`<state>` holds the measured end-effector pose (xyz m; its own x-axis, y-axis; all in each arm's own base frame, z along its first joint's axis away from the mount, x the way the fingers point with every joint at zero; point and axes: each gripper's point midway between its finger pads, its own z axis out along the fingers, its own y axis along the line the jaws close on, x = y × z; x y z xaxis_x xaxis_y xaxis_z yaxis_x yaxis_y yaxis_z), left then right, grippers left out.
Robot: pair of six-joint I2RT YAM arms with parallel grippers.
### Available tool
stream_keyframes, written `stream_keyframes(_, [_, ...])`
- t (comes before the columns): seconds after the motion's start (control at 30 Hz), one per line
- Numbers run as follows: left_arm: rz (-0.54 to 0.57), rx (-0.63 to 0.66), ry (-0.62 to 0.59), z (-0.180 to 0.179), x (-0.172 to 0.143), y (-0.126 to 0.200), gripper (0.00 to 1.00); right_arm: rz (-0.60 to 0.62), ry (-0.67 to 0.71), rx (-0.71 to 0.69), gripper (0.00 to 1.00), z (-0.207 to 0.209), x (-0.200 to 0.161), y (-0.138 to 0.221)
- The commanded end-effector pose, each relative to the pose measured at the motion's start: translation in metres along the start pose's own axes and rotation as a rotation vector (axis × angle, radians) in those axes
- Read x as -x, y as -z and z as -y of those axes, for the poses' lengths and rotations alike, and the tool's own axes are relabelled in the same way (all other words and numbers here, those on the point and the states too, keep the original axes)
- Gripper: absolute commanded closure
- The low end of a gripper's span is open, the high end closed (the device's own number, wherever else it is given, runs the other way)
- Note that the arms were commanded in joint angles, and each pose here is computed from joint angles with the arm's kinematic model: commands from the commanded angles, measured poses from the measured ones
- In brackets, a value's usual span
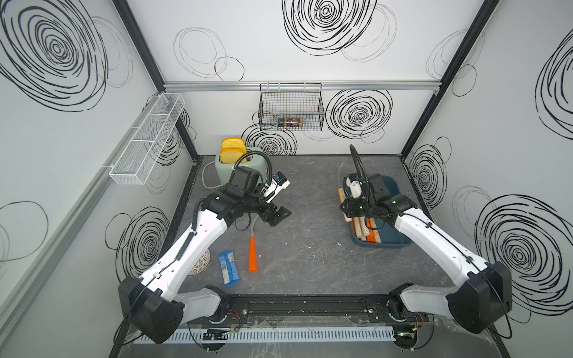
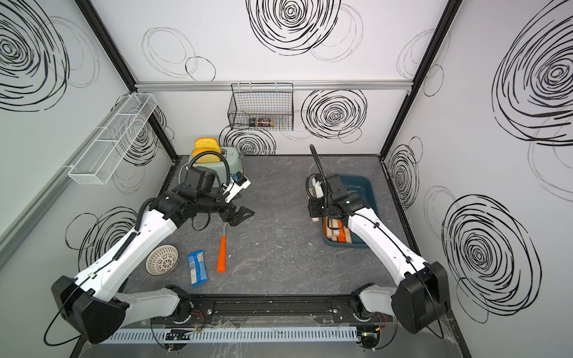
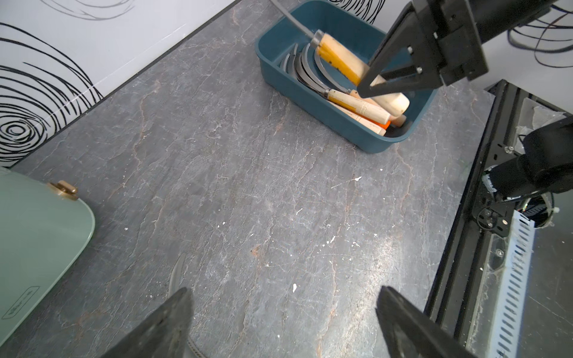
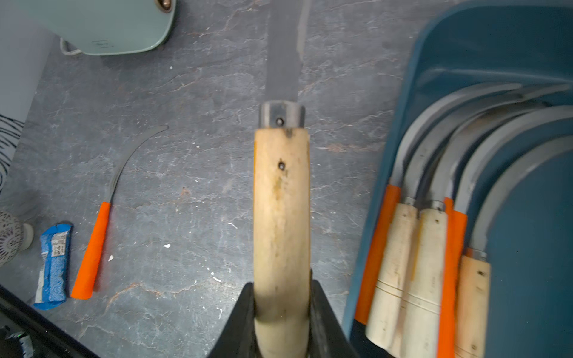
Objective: Put small sickles into storage boxes
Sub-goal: Place the sickle in the storage box.
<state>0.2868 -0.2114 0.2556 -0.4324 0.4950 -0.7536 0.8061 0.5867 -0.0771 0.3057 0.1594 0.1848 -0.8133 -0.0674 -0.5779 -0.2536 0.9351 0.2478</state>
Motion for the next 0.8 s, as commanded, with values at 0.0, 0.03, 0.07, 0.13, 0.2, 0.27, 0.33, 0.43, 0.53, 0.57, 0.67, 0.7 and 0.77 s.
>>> stream_keyframes(0.0, [0.041,-0.021,-0.050,0.008,0.020,0.000,0.04,-0.020,-0.001,-0.052,1.00,0.022,-0.012,0.008])
stream_keyframes(0.03, [0.039,-0.026,-0.056,0.011,0.022,-0.003,0.04,-0.021,-0.020,-0.068,1.00,0.030,-0.013,0.009])
stream_keyframes(0.07, [0.037,-0.033,-0.061,0.013,0.023,-0.005,0.04,-0.019,-0.037,-0.076,1.00,0.035,-0.014,0.010])
stream_keyframes(0.13, [0.042,-0.046,-0.066,0.017,0.026,-0.007,0.04,-0.025,-0.068,-0.095,1.00,0.046,-0.017,0.008])
stream_keyframes(0.2, [0.044,-0.062,-0.069,0.020,0.028,-0.009,0.04,-0.039,-0.100,-0.116,1.00,0.056,-0.021,0.006])
stream_keyframes(0.27, [0.044,-0.075,-0.072,0.024,0.028,-0.012,0.04,-0.047,-0.127,-0.126,1.00,0.064,-0.022,0.005])
stream_keyframes(0.33, [0.049,-0.081,-0.077,0.025,0.029,-0.013,0.04,-0.046,-0.149,-0.158,1.00,0.073,-0.022,0.006])
stream_keyframes(0.43, [0.058,-0.093,-0.073,0.027,0.030,-0.013,0.04,-0.047,-0.164,-0.159,1.00,0.078,-0.024,0.003])
stream_keyframes(0.53, [0.067,-0.114,-0.064,0.030,0.031,-0.015,0.04,-0.083,-0.177,-0.167,1.00,0.082,-0.030,-0.005])
stream_keyframes(0.57, [0.068,-0.118,-0.062,0.031,0.031,-0.015,0.04,-0.098,-0.184,-0.170,1.00,0.083,-0.033,-0.008])
stream_keyframes(0.67, [0.068,-0.121,-0.061,0.032,0.030,-0.017,0.04,-0.125,-0.202,-0.175,1.00,0.088,-0.039,-0.015])
stream_keyframes(0.7, [0.069,-0.118,-0.060,0.031,0.029,-0.016,0.04,-0.129,-0.205,-0.171,1.00,0.088,-0.040,-0.018])
stream_keyframes(0.77, [0.067,-0.115,-0.061,0.031,0.027,-0.017,0.04,-0.139,-0.212,-0.174,1.00,0.090,-0.043,-0.021])
